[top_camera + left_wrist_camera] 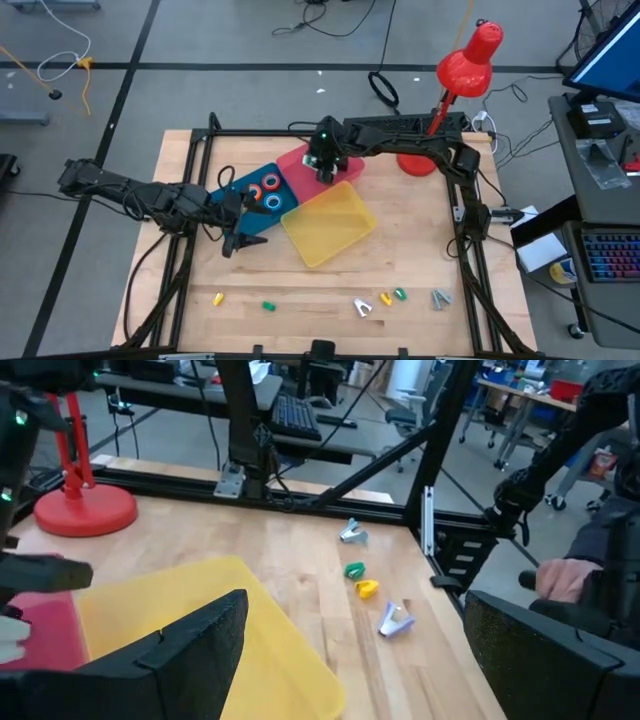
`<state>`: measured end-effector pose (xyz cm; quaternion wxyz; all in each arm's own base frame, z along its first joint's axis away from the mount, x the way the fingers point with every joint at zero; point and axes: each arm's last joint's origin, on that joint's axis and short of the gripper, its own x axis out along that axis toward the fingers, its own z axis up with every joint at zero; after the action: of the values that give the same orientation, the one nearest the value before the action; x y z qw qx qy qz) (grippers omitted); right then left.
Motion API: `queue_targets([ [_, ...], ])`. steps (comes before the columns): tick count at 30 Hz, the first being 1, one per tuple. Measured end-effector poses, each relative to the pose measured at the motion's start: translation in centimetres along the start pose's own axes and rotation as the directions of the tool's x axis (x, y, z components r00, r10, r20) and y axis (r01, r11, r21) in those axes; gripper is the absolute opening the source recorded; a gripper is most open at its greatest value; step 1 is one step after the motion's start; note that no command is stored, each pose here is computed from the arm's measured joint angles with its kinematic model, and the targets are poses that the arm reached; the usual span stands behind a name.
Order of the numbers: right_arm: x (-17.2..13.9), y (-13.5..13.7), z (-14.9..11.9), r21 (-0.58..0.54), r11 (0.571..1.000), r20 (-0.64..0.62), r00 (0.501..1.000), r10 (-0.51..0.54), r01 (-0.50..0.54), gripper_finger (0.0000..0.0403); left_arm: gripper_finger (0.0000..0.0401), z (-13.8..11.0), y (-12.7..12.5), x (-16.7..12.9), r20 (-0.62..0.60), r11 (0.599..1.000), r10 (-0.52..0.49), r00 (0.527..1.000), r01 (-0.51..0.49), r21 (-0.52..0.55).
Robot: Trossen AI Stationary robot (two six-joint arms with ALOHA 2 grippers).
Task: Pick and place Stapler, Stapler remover, tape
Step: Put the light blue stapler into the pink bin
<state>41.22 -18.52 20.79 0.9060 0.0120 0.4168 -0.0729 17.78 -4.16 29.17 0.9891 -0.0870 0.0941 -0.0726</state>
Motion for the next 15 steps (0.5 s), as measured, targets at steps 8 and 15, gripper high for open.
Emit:
queue_targets([
  [8, 0.05, -0.02, -0.53, -0.018, 1.000, -0.043, 0.999, 0.007, -0.008, 0.0122, 0.0367, -0.06, 0.04, 0.01, -0.007, 1.000, 0.001, 1.000, -0.001, 0.004],
  [15, 0.12, -0.12, -0.82, -0.033, 0.999, -0.073, 0.997, -0.016, 0.014, 0.0122, 0.0367, -0.08, 0.02, 0.01, -0.009, 1.000, -0.005, 1.000, 0.005, 0.010],
])
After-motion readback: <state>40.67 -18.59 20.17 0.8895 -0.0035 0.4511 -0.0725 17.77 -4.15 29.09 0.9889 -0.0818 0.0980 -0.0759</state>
